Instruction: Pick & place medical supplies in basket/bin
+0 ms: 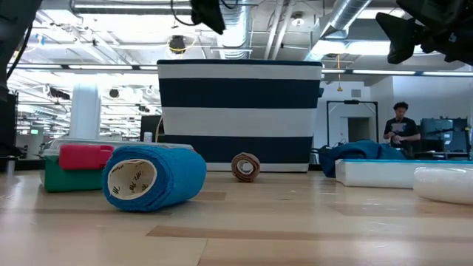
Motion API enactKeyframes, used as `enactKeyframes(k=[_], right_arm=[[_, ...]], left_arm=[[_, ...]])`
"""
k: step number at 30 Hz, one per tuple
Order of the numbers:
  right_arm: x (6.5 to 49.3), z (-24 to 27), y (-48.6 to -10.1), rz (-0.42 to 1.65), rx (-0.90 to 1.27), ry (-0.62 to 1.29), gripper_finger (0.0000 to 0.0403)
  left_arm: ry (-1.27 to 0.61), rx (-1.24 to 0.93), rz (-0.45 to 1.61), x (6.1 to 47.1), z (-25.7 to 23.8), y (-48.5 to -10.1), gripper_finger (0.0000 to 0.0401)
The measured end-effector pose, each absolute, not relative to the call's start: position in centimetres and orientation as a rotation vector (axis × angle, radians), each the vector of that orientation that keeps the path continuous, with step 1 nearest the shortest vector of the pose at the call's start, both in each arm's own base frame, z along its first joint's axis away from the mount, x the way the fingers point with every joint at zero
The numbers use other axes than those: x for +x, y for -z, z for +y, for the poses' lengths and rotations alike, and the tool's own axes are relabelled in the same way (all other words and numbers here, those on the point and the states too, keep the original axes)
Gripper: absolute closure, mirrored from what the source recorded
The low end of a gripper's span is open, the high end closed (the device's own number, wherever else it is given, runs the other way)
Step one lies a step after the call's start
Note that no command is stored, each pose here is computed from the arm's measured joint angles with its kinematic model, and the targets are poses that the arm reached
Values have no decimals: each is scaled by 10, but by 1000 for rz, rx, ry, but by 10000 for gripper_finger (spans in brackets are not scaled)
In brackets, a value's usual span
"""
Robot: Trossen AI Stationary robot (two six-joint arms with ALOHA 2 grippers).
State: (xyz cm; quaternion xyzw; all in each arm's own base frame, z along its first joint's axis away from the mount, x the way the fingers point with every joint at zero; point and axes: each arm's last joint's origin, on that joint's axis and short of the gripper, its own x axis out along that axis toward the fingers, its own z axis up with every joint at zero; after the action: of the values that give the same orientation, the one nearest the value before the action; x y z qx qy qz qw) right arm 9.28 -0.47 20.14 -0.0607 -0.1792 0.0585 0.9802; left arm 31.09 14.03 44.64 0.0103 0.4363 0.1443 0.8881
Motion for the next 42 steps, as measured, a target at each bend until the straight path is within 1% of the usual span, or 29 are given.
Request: enactKeyframes(k=[4, 8, 11, 13, 15, 17, 19, 23, 26, 29, 31, 33, 35, 37, 39, 42], right_arm=[[93, -5, -201, -361, -122, -118, 178], [93, -5, -201, -361, -121, -118, 178], [93, -5, -201, -359, -101, -122, 178], [93, -5, -201, -356, -63, -129, 178], [93, -5, -200, -342, -50, -130, 178], [94, -5, -199, -332, -42, -116, 178], [95, -6, -199, -326, -22, -99, 178], [104, -9, -194, -264, 90, -39, 178], [112, -9, -195, -264, 160, -22, 178], [123, -3, -208, -295, 118, -79, 178], [135, 5, -220, -287, 98, -124, 178], [153, 15, -229, -225, 68, -126, 179], [180, 27, -238, -137, 18, -72, 182], [210, 40, -245, -44, -78, -33, 186], [241, 52, -252, 29, -191, -28, 189], [282, 65, -264, 107, -278, 23, 196]], left_arm=[[-191, -32, 1045, 306, 111, -440, 287], [-102, -33, 1147, 314, 76, -427, 287], [-90, 37, 1180, 321, 46, -421, 287], [-115, 106, 1194, 323, 27, -418, 287], [-141, 163, 1187, 318, 11, -420, 287], [-159, 179, 1150, 301, -1, -431, 287], [-187, 141, 1091, 277, -11, -444, 287], [-261, 91, 998, 223, -22, -456, 287], [-380, 76, 889, 191, -25, -448, 287], [-437, 66, 773, 174, -28, -424, 287], [-426, 65, 725, 167, -29, -403, 287], [-412, 67, 693, 163, -29, -380, 287], [-405, 66, 670, 160, -28, -359, 287], [-404, 59, 657, 157, -27, -341, 287], [-402, 27, 631, 156, -27, -327, 287], [-347, -12, 633, 153, -29, -310, 287]])
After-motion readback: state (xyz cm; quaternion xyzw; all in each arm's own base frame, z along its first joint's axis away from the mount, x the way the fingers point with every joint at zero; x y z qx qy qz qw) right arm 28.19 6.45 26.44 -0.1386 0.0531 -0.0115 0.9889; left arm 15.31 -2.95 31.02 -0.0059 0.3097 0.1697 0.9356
